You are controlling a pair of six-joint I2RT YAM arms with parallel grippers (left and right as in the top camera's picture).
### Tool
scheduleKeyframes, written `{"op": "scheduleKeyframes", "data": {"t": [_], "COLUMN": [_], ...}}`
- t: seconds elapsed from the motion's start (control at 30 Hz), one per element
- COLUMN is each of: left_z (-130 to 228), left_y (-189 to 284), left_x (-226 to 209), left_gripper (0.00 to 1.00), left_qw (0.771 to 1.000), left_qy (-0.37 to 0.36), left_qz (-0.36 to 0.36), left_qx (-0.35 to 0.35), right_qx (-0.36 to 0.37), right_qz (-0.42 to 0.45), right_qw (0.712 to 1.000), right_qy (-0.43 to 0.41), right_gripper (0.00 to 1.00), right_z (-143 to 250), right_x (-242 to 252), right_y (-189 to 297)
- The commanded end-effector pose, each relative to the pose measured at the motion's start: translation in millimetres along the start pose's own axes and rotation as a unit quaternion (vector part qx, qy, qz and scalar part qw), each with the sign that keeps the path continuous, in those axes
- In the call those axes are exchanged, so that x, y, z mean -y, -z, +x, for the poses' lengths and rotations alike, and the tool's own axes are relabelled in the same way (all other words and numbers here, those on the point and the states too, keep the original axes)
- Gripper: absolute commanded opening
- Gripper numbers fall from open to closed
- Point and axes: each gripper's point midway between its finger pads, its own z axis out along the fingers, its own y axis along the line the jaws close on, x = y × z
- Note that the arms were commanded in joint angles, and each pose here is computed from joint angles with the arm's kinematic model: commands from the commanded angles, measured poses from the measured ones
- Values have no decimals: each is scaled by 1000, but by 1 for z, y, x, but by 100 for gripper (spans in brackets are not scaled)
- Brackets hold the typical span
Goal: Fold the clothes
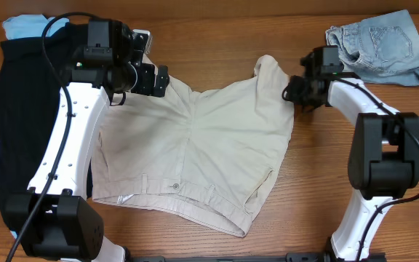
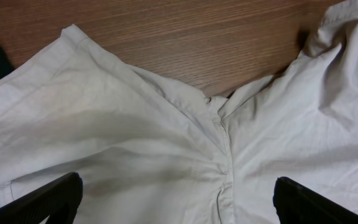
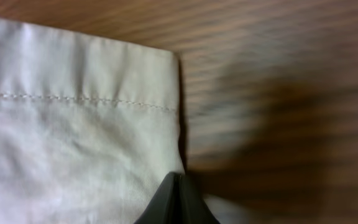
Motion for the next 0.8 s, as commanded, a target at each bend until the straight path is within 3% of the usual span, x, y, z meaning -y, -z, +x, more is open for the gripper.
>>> {"op": "scheduleKeyframes", "data": {"t": [0.0, 0.2, 0.43, 0.53, 0.57, 0.7, 0.77], "left_z": [-1, -1, -1, -1, -1, -1, -1], "left_y": [-2, -2, -2, -2, -2, -2, -2], "left_x": [-3, -3, -3, -3, -3, -3, -3], "left_gripper": [100, 100, 100, 100, 100, 100, 100], "left_qw": [1000, 1000, 1000, 1000, 1000, 1000, 1000], "left_qy": [-8, -8, -8, -8, -8, -8, -8], "left_qz": [-4, -3, -3, -3, -3, -3, -3], "left_qx": [-1, -1, -1, -1, -1, -1, -1], "right_qx": [54, 60, -31, -62, -72, -87, -84], "right_qz": [2, 19, 108, 118, 121, 121, 99], "right_qw": [998, 997, 991, 988, 987, 984, 987], "right_qy": [-12, -34, -70, -76, -79, -98, -98], "right_gripper": [4, 4, 7, 39, 45, 62, 65], "right_z": [-37, -35, 19, 39, 44, 52, 48], "right_x": [2, 9, 56, 64, 67, 69, 60], "right_y": [49, 116, 104, 91, 88, 85, 86]}}
